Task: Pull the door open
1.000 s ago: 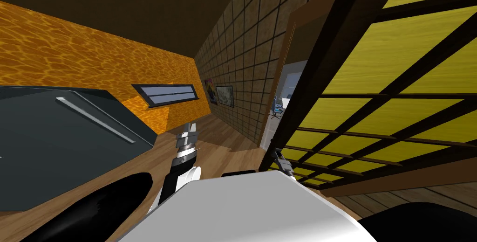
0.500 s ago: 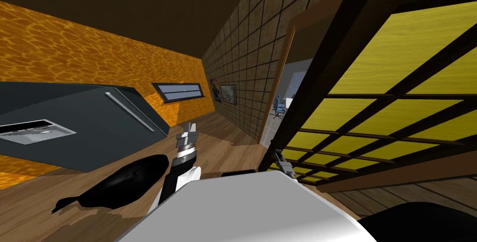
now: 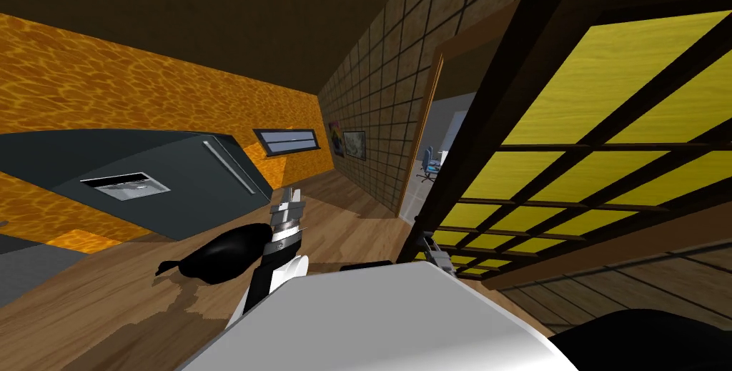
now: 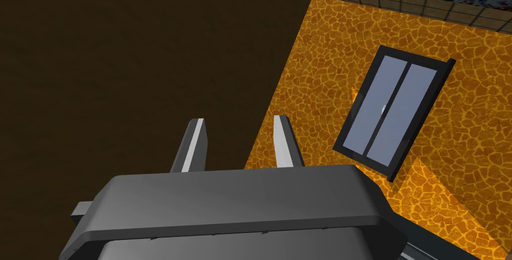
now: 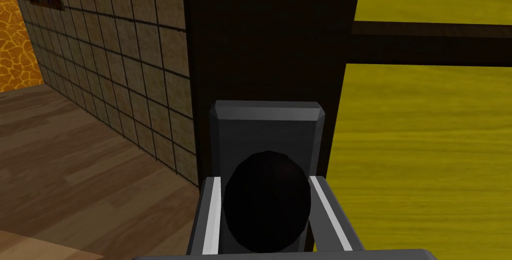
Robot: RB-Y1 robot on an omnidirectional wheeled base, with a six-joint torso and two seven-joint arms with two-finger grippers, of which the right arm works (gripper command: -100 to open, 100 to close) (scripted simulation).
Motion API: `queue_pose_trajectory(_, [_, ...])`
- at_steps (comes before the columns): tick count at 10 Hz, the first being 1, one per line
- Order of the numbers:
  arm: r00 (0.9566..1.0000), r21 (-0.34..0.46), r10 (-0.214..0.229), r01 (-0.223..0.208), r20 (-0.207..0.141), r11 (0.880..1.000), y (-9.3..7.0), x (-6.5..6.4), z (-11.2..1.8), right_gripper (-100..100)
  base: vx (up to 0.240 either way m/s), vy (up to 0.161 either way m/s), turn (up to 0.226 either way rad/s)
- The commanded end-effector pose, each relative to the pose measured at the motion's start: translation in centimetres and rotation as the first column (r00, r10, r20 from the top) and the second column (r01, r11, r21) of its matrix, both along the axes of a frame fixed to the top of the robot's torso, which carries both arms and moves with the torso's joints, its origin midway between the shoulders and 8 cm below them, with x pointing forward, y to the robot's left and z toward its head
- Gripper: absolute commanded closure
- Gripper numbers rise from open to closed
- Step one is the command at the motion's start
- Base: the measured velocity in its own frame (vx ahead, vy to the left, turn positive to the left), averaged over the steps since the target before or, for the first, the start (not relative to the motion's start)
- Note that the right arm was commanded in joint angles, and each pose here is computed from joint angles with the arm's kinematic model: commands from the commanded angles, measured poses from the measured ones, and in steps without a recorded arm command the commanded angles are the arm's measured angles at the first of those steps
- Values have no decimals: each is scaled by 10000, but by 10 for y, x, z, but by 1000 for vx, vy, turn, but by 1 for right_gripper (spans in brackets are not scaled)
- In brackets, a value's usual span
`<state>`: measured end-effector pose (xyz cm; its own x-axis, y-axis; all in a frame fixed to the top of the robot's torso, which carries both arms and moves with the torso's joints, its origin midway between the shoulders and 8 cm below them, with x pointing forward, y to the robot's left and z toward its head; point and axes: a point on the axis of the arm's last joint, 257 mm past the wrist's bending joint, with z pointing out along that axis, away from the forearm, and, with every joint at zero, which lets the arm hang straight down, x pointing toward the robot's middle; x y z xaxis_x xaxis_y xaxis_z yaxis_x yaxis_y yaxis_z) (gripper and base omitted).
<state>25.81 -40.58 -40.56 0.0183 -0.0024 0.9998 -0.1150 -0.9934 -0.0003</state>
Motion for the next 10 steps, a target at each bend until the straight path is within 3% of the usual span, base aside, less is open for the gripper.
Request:
queue_pose_trajectory(1, [9999, -9, 114, -114, 68, 9999, -1, -2, 2, 100, -207, -25, 167])
queue_pose_trajectory(10, [9978, -32, 662, -662, 104, 9978, -2, -15, 3, 100, -193, -19, 110])
